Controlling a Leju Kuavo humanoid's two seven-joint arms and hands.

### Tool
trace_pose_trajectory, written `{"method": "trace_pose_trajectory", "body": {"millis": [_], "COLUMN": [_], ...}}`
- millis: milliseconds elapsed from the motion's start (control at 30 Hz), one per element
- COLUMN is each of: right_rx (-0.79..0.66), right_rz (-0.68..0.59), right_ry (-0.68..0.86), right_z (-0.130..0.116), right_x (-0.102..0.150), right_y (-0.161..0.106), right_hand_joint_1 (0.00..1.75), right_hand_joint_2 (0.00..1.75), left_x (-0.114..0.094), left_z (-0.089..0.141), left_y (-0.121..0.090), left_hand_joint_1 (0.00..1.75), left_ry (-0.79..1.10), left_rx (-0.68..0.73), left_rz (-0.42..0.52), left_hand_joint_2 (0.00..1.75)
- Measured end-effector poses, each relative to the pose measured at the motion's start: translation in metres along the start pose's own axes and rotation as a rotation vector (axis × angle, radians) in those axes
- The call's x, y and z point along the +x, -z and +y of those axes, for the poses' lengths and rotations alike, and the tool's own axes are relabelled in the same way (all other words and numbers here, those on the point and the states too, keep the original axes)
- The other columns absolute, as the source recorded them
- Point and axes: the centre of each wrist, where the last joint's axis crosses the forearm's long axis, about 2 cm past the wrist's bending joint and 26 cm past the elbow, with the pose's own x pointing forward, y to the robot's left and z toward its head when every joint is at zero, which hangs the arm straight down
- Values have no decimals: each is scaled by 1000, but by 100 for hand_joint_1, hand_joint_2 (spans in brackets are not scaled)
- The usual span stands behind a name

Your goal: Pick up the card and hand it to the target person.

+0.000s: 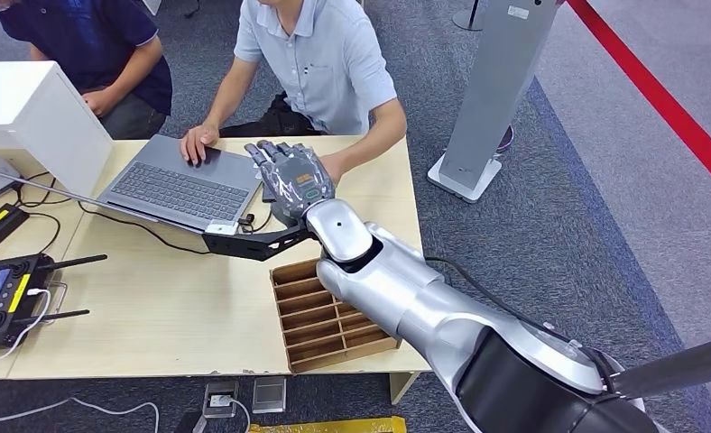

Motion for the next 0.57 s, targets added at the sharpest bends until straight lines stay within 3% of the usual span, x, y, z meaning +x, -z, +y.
{"method": "trace_pose_trajectory", "body": {"millis": [333, 567], "right_rx": [-101, -103], "right_rz": [2, 1], "right_ry": [105, 468], "right_z": [-8, 3], "right_x": [-13, -19], "right_y": [-2, -34], "right_hand_joint_1": [0, 0], "right_hand_joint_2": [175, 175], "left_x": [-10, -24], "left_z": [0, 3], "left_y": [0, 0], "left_hand_joint_1": [0, 0], "left_ry": [-30, -58], "left_rx": [1, 6], "left_rz": [4, 8], "left_hand_joint_2": [0, 0]}}
